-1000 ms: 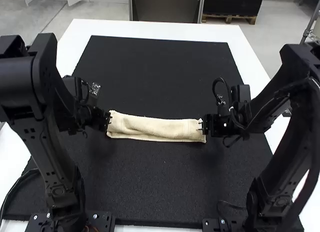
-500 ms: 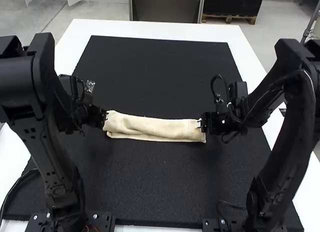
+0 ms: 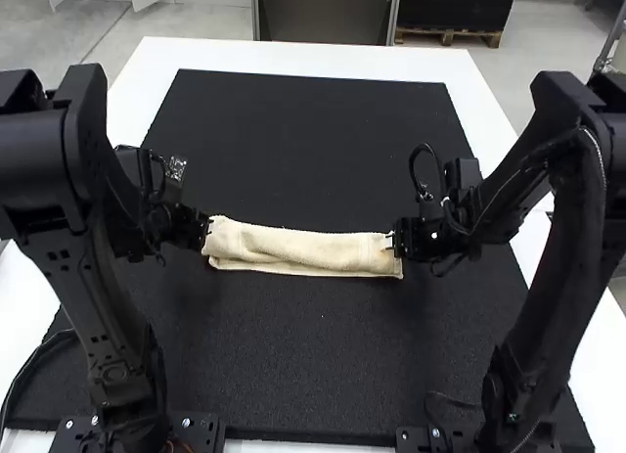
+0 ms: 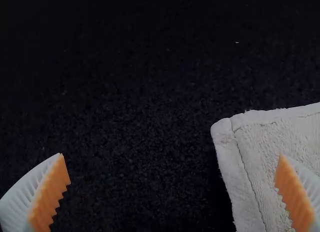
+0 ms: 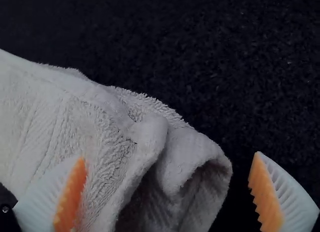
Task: Fold the towel.
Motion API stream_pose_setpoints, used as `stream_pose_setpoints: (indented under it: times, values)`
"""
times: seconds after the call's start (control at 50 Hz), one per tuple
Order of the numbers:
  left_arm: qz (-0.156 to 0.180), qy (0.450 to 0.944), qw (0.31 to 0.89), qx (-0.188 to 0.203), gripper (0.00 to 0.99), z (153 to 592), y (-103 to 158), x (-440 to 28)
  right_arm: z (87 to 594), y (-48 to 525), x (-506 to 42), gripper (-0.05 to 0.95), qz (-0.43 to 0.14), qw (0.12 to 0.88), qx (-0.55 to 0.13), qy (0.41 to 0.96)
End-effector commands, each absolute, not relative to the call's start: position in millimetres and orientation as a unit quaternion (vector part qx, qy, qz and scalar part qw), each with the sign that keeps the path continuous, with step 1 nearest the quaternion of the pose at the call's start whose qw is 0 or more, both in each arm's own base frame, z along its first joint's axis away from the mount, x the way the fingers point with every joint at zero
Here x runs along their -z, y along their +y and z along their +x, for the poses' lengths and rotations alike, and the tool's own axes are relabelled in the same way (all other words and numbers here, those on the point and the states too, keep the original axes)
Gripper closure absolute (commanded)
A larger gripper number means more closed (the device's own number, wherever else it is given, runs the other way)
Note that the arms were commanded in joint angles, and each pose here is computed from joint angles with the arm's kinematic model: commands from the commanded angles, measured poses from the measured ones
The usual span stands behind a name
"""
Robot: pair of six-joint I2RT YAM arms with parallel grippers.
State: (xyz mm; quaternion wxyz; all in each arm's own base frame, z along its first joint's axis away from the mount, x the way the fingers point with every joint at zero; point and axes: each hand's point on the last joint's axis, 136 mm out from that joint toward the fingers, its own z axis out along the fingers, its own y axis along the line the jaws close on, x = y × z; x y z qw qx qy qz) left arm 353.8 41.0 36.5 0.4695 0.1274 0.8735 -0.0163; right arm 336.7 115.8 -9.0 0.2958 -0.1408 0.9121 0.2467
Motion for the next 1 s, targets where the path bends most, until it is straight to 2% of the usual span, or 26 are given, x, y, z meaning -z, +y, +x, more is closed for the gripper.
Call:
stream_pose_setpoints:
  times: [0.0,0.16,0.18,0.2,0.3,0.74,0.84,0.98]
  values:
    - [0.128,0.864,0.486,0.019,0.036,359,42,-48,335,128,6,0.3,-0.15,0.289,-0.272,0.906]
    - [0.128,0.865,0.485,0.019,0.036,359,42,-48,336,128,6,0.49,-0.149,0.29,-0.272,0.905]
    - [0.128,0.865,0.485,0.019,0.036,359,42,-48,336,129,6,0.55,-0.149,0.289,-0.273,0.905]
    - [0.128,0.865,0.485,0.02,0.036,358,42,-48,336,129,5,0.68,-0.147,0.288,-0.276,0.905]
    - [0.13,0.865,0.485,0.022,0.036,358,41,-47,338,129,3,0.92,-0.148,0.292,-0.276,0.904]
    - [0.129,0.861,0.491,0.022,0.036,360,41,-50,344,127,-9,0.92,-0.143,0.304,-0.276,0.9]
    - [0.107,0.857,0.503,0.029,0.036,363,44,-56,346,130,-21,0.92,-0.146,0.309,-0.285,0.896]
    - [0.096,0.856,0.507,0.021,0.036,364,54,-59,349,131,-37,0.92,-0.142,0.32,-0.289,0.891]
